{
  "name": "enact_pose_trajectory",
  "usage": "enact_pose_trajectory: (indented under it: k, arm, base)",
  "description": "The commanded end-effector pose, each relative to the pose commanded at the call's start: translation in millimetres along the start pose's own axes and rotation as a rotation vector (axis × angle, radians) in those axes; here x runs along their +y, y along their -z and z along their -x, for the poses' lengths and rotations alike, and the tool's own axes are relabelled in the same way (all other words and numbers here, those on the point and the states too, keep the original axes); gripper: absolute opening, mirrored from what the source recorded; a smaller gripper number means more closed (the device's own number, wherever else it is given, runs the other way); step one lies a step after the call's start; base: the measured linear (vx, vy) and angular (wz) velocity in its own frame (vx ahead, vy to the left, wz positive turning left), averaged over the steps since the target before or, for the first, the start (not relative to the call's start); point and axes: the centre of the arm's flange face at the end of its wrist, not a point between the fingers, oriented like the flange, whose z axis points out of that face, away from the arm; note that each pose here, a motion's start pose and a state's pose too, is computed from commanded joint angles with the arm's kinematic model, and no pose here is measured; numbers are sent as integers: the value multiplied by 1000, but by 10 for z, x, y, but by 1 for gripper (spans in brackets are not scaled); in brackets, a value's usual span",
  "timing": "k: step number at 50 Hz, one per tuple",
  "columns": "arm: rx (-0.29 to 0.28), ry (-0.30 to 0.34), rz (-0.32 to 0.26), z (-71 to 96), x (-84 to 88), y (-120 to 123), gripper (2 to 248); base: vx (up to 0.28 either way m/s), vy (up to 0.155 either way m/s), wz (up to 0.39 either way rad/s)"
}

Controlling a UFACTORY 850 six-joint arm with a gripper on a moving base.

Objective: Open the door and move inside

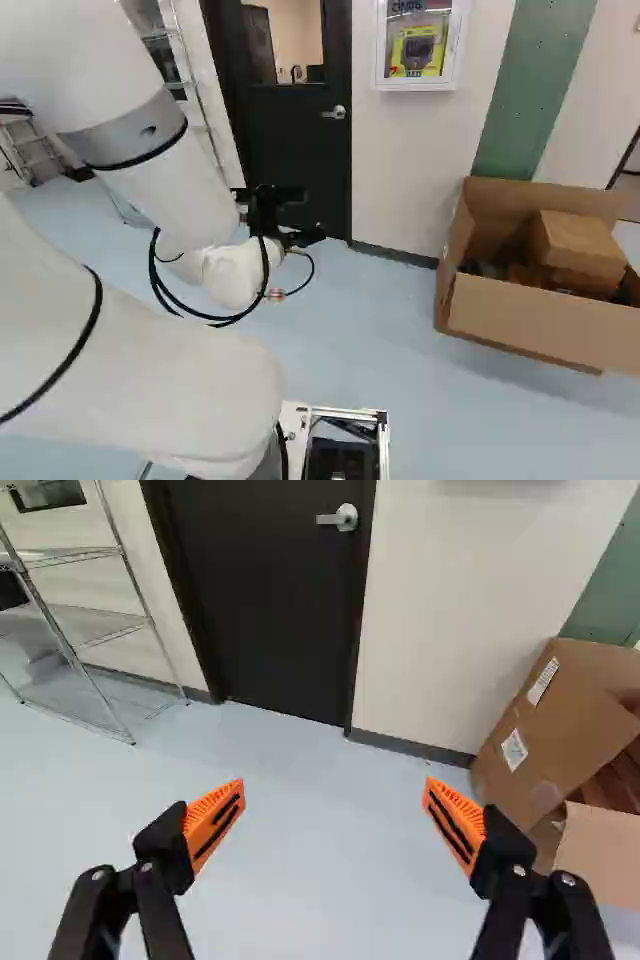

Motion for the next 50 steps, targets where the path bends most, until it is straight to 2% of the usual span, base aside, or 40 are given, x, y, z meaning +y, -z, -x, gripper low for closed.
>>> enact_pose_trajectory:
  k: [26,50]
  arm:
    - [0,0,0,0,0,0,247]
    - [0,0,0,0,0,0,247]
  base:
    - [4,0,1]
    - [127,45,-17]
